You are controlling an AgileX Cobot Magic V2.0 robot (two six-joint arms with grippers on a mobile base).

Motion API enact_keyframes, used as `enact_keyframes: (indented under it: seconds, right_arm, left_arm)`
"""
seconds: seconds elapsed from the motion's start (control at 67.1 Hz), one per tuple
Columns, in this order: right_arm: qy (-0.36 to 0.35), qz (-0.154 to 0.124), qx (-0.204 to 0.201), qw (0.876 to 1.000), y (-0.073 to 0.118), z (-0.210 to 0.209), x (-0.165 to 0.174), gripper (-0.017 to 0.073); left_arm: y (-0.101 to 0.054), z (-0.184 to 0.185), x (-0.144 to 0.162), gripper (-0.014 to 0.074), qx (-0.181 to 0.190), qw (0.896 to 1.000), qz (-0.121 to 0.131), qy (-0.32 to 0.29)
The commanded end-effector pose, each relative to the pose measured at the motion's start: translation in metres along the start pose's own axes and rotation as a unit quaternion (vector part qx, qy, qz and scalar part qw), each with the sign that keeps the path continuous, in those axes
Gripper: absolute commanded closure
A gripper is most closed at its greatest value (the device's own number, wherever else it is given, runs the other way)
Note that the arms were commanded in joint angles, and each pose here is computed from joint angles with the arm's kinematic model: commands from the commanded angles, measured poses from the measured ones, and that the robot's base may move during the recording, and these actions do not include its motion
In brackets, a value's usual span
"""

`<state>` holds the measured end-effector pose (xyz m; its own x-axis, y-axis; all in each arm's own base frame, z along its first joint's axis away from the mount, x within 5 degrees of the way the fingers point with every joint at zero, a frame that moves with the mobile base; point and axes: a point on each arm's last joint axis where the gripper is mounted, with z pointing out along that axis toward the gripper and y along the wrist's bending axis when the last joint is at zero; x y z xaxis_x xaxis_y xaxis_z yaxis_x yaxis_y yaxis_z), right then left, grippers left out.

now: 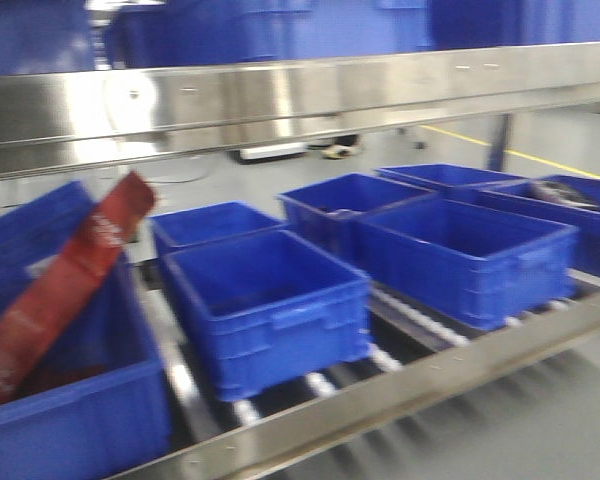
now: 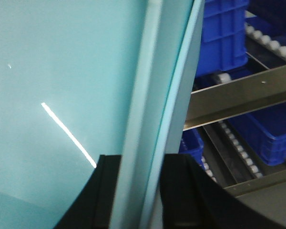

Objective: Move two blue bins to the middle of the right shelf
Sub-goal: 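Turn the base toward the roller shelf rack of blue bins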

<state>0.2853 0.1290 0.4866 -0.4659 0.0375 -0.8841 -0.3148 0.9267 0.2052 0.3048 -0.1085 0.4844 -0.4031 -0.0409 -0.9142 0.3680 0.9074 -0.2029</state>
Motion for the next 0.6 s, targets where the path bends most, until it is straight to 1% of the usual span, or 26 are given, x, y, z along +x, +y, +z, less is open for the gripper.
enact_keyframes:
  seconds: [0.0,0.581]
  right_arm:
    - [-0.042,-0.01,-0.014,0.999,0.0035,-0.0125,-0.0109,0.0713]
    - [-0.042,-0.01,-0.014,0.999,0.0035,-0.0125,-0.0109,0.0713]
  left_arm:
    - [-0.0025,-0.0107,-0.019,0.0704,0.005,0.997,-0.005,-0.083]
    - [-0.0025,-0.0107,-0.019,0.0704,0.005,0.997,-0.005,-0.083]
